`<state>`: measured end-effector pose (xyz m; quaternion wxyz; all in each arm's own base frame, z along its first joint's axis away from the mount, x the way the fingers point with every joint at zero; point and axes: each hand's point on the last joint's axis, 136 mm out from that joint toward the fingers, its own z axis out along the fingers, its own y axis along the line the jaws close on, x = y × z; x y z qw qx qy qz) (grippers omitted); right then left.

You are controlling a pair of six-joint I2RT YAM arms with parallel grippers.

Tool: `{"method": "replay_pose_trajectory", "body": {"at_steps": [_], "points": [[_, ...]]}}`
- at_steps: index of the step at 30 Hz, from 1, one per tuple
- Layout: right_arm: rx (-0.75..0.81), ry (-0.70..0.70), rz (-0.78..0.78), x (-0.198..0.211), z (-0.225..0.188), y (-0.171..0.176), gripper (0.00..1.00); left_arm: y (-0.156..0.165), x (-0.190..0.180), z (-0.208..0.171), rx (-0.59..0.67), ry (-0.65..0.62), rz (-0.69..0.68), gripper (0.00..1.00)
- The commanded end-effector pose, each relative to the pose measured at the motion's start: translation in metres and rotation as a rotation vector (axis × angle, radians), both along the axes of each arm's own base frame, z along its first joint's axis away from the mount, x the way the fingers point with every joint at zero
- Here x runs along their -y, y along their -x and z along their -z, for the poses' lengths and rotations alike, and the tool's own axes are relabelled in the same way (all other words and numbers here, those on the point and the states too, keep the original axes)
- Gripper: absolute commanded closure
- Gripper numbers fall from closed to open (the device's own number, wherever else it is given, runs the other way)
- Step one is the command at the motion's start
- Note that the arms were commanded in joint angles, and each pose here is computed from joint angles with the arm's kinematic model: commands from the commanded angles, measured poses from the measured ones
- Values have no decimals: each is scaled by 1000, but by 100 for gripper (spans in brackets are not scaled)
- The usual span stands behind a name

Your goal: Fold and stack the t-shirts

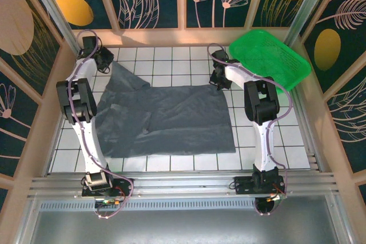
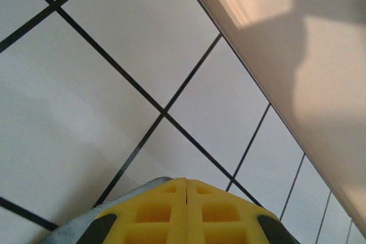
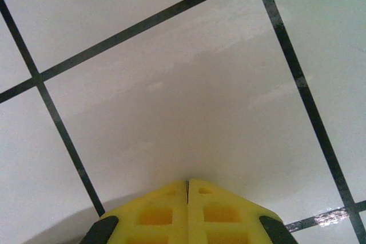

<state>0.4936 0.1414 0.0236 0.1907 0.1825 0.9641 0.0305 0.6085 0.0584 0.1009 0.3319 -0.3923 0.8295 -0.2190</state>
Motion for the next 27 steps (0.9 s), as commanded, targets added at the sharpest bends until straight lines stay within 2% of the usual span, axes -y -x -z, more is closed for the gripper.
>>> {"method": "replay_pose_trajectory", "body": {"at_steps": [1,10,22,27], "points": [[-33,-6,-28,-5,2,13,99,14,9,-17,5,33,2,100],[-12,-6,-44,-6,-6,10,100,73,23,-64,-33,62,-4,100],[54,8,-79,-3,-27,7,100,193,46,-115,-41,135,-35,100],[118,5,-79,0,-51,12,100,234,49,-135,-31,140,-66,100]]}}
